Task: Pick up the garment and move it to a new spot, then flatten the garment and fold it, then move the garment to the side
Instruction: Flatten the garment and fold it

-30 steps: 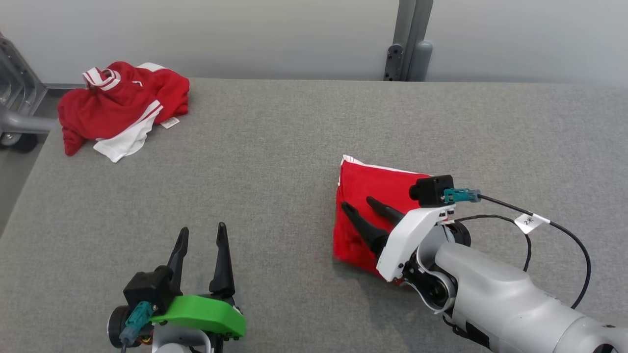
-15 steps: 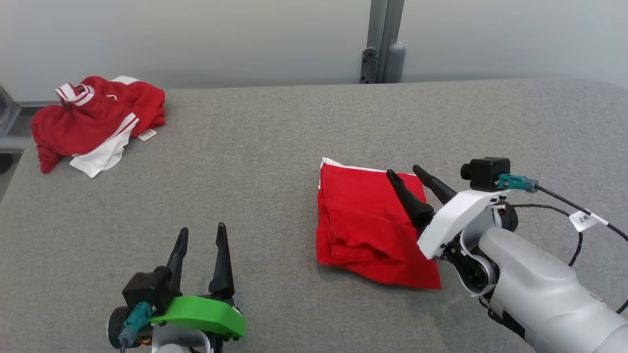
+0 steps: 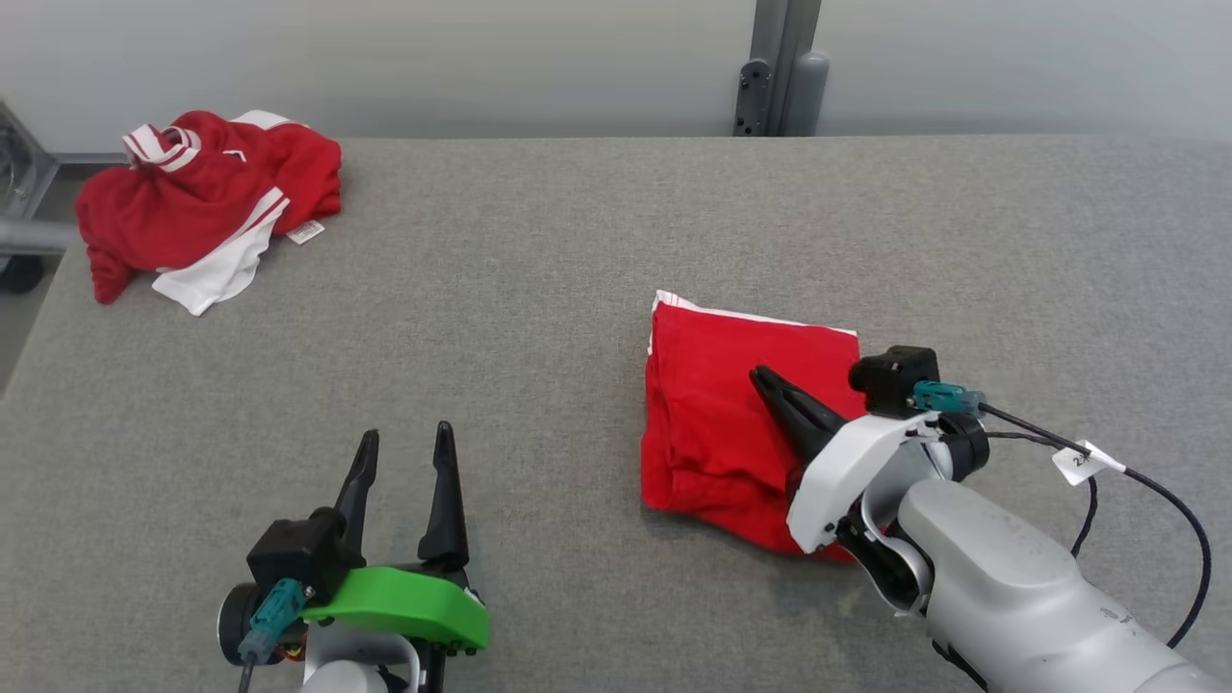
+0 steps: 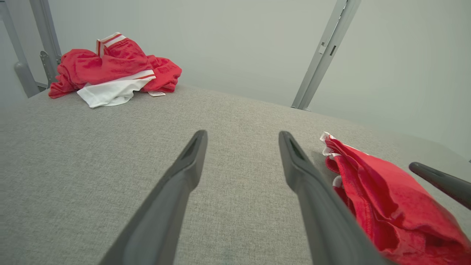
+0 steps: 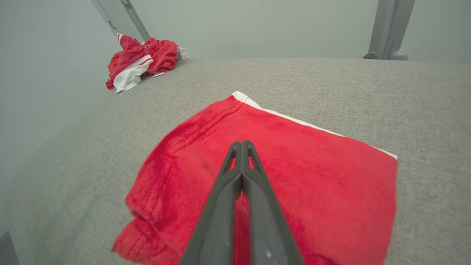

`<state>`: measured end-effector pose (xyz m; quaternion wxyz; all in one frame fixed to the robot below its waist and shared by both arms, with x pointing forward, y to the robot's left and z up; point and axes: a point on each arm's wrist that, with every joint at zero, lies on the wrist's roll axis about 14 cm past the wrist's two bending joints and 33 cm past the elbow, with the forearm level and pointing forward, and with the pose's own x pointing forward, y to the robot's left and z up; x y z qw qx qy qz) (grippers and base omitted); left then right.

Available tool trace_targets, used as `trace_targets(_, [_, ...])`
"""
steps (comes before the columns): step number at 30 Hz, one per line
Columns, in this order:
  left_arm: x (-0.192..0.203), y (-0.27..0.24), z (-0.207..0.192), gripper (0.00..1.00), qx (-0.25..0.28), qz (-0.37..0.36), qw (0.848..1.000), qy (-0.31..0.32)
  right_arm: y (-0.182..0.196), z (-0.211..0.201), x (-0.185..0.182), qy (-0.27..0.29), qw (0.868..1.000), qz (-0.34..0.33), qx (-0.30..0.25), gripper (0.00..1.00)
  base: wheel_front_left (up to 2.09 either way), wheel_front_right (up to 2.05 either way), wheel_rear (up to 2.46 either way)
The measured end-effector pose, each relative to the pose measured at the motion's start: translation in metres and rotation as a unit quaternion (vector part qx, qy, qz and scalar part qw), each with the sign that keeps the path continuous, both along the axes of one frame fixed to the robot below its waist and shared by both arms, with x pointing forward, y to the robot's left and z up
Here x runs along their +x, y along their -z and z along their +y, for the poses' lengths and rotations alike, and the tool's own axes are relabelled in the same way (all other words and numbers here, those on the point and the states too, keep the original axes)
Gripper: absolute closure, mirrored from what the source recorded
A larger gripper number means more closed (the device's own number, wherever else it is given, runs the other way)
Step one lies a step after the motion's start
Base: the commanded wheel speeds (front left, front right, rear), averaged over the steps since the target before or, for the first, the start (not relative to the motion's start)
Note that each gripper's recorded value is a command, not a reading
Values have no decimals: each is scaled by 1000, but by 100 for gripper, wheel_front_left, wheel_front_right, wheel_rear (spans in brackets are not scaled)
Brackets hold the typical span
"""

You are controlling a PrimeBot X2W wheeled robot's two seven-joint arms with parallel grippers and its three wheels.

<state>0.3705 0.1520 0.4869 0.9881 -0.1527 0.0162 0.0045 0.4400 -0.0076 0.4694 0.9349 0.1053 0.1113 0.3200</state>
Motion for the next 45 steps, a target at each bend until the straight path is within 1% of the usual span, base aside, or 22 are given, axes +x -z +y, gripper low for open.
trace_targets(4, [-1,1,8,0,1,3,1000,-13,11,21,1,-24,1000,5,-18,100,0,0,0])
trace_targets(8, [-5,3,21,0,3,6,999,-34,23,52,-12,-68,997,16,-27,100,0,0,0])
trace_targets(11, [-9,4,29,0,5,7,999,-47,34,64,-21,-96,994,20,-45,100,0,0,0])
trace_targets(17, [-12,5,34,0,4,7,998,-56,55,70,-38,-124,989,34,-80,100,0,0,0])
trace_targets(21, [-9,4,29,0,2,6,999,-49,59,70,-46,-131,987,39,-87,100,0,0,0])
trace_targets(24, [-5,5,25,0,0,5,999,-43,57,71,-50,-138,986,33,-86,100,0,0,0])
trace_targets(28, [-1,5,18,0,-1,5,999,-31,37,71,-45,-138,988,2,-73,100,0,0,0])
trace_targets(29, [0,5,16,0,-1,5,1000,-28,28,70,-41,-131,989,-8,-63,98,0,0,0])
trace_targets(31, [1,4,12,0,-1,2,1000,-22,11,66,-33,-117,992,-30,-48,60,0,0,0])
trace_targets(32, [2,3,10,0,0,0,1000,-18,2,62,-29,-107,993,-41,-40,47,0,0,0])
trace_targets(33, [3,1,8,0,0,-2,1000,-15,-5,56,-25,-95,994,-50,-35,21,0,0,0])
trace_targets(34, [4,0,6,0,0,-5,1000,-11,-12,49,-22,-82,994,-61,-30,5,0,0,0])
trace_targets(35, [5,-2,4,0,0,-7,1000,-8,-18,43,-20,-71,994,-72,-27,0,0,0,0])
trace_targets(39, [6,-7,-4,0,-1,-15,1000,4,-44,7,-11,-3,994,-112,-9,0,0,0,0])
trace_targets(41, [6,-10,-7,0,1,-19,1000,7,-51,-13,-12,29,992,-126,-8,0,0,0,0])
trace_targets(45, [3,-14,-14,0,6,-27,999,18,-65,-56,-17,105,983,-150,1,0,0,0,0])
